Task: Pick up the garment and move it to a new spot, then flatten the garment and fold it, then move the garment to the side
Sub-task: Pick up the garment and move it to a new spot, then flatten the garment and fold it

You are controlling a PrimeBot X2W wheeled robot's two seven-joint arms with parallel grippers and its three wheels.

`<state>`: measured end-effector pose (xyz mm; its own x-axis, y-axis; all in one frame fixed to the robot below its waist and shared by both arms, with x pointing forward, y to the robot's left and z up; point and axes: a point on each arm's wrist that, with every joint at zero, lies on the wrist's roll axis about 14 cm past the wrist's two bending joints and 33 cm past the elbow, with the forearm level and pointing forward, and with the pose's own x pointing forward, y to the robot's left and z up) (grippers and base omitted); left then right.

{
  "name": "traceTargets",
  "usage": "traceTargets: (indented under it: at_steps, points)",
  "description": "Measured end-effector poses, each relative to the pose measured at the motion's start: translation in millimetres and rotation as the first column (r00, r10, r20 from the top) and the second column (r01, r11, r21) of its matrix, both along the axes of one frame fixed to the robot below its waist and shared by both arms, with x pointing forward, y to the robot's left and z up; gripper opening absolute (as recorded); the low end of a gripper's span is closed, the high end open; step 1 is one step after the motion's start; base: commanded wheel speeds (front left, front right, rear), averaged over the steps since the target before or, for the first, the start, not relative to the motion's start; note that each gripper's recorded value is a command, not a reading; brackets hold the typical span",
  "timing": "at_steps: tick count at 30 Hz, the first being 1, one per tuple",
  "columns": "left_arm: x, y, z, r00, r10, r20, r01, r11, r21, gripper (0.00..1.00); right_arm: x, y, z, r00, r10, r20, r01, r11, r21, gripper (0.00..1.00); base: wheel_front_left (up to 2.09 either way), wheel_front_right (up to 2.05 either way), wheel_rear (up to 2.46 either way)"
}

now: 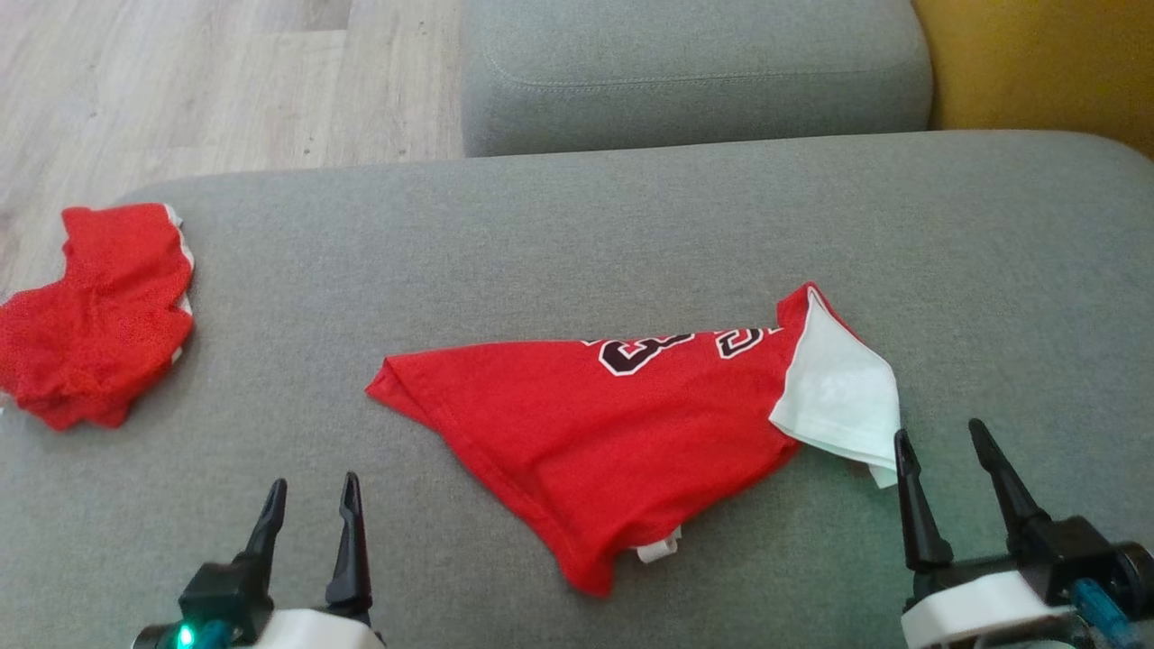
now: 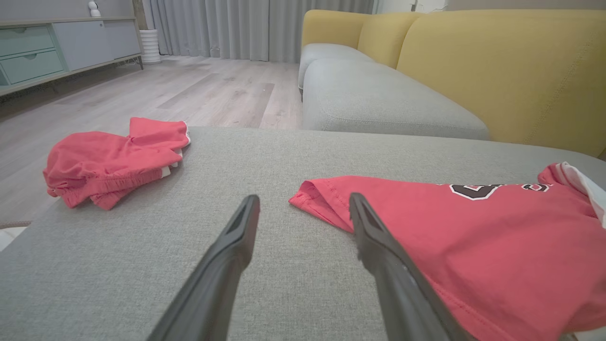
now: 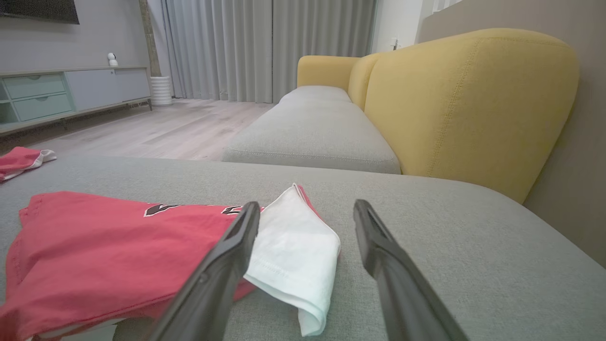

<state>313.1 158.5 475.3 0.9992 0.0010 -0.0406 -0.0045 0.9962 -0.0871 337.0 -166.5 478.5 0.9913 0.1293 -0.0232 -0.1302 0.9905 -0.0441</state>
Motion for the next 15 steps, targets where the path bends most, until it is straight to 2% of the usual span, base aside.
traceTargets:
  at_steps: [9,12,15]
  points:
    - [2.3,-9.0,-0.9,0.999,-0.032,0.003,0.032,0.999,-0.012,1.00,-2.7,0.7,-4.7,1.000,0.000,-0.014,0.000,1.000,0.003,1.00,0.00,0.00,0.00]
    - [0.3,-20.0,-9.5,0.997,-0.080,-0.024,0.079,0.996,-0.046,1.00,-3.8,-0.4,-5.7,1.000,-0.004,-0.017,0.004,1.000,0.003,1.00,0.00,0.00,0.00]
    - [-6.1,-51.4,-21.8,0.977,-0.202,-0.069,0.195,0.976,-0.094,1.00,-5.0,-1.5,-6.3,1.000,-0.008,-0.019,0.008,1.000,0.004,1.00,0.00,0.00,0.00]
